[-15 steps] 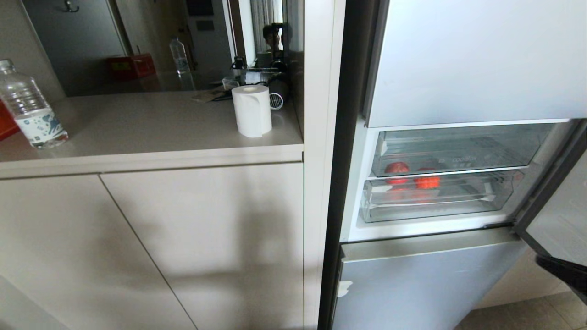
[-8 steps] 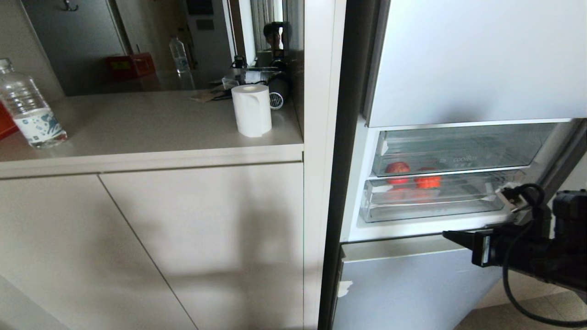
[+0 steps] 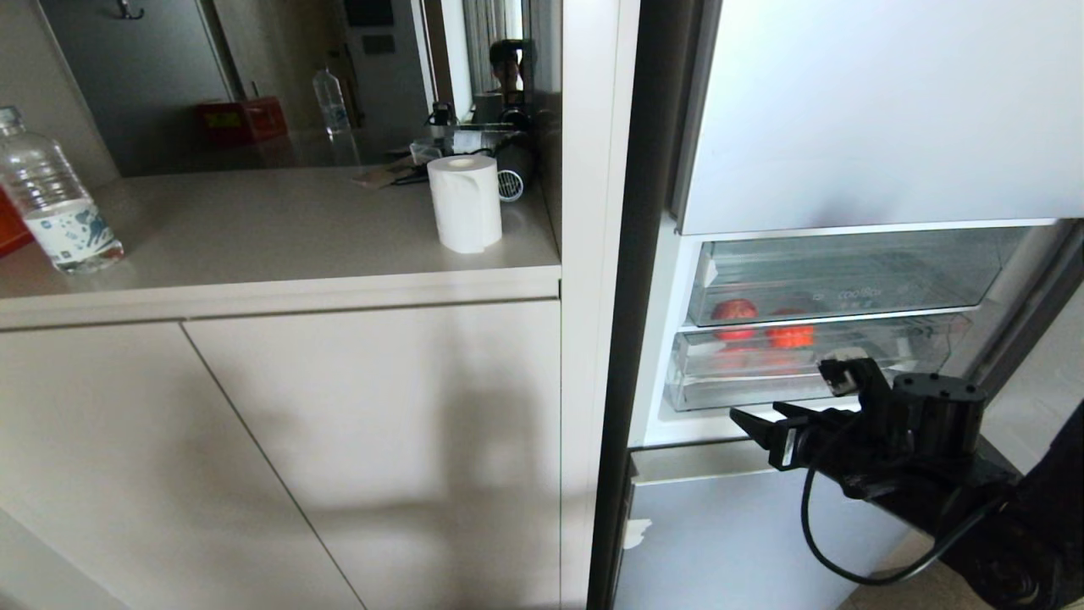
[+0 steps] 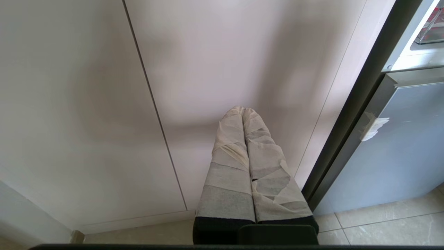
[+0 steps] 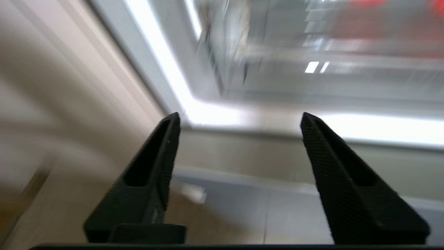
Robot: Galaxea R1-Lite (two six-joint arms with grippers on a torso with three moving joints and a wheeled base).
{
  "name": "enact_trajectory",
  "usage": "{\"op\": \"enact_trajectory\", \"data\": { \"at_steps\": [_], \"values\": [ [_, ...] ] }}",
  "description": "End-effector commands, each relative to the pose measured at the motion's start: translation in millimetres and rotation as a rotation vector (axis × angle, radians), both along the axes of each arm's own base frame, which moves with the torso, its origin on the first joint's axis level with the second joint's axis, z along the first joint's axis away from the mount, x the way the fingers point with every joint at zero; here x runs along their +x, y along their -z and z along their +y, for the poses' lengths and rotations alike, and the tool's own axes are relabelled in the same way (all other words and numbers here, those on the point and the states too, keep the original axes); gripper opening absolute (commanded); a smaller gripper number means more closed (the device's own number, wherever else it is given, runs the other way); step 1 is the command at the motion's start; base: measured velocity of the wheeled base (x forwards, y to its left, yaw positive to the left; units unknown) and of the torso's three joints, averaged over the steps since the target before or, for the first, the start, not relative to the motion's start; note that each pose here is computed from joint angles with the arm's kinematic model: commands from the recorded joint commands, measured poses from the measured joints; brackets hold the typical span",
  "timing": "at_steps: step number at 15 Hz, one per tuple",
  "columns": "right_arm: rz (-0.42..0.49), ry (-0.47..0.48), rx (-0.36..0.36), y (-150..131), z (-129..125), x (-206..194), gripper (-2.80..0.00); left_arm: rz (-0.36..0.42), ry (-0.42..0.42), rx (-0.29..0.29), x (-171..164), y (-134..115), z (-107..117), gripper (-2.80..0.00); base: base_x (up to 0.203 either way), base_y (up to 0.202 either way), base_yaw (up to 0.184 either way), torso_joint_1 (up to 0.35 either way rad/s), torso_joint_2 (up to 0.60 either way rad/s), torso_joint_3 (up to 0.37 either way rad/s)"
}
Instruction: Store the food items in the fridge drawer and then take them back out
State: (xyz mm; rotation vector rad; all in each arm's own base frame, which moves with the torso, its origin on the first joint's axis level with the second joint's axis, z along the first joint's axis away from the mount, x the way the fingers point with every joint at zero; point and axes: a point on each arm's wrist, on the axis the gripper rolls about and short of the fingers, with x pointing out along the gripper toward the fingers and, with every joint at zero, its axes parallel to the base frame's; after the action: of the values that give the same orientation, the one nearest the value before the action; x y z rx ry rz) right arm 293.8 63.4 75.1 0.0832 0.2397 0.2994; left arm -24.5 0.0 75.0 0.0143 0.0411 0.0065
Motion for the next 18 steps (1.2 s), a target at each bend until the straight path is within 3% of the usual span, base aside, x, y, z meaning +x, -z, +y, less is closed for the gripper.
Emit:
{"op": "enact_trajectory", "data": {
  "at_steps": [1,3,7,12,18],
  "values": [
    [-0.042,0.017,-0.02,24,13,9,0.0,0.002,0.0,0.0,0,0,0,-2.8,0.0,0.0,0.0,0.0,0.0,0.0],
    [-0.056,-0.013,-0.068,27,24,6,0.0,0.0,-0.001,0.0,0,0,0,-2.8,0.0,0.0,0.0,0.0,0.0,0.0],
    [-0.088,-0.026,-0.063,26,32,17,0.0,0.002,-0.001,0.0,0,0,0,-2.8,0.0,0.0,0.0,0.0,0.0,0.0],
    [-0.145,0.026,-0.062,26,37,40,0.0,0.002,-0.001,0.0,0,0,0,-2.8,0.0,0.0,0.0,0.0,0.0,0.0],
    [-0.167,0.042,-0.054,40,45,65,0.0,0.002,0.0,0.0,0,0,0,-2.8,0.0,0.0,0.0,0.0,0.0,0.0]
  ]
}}
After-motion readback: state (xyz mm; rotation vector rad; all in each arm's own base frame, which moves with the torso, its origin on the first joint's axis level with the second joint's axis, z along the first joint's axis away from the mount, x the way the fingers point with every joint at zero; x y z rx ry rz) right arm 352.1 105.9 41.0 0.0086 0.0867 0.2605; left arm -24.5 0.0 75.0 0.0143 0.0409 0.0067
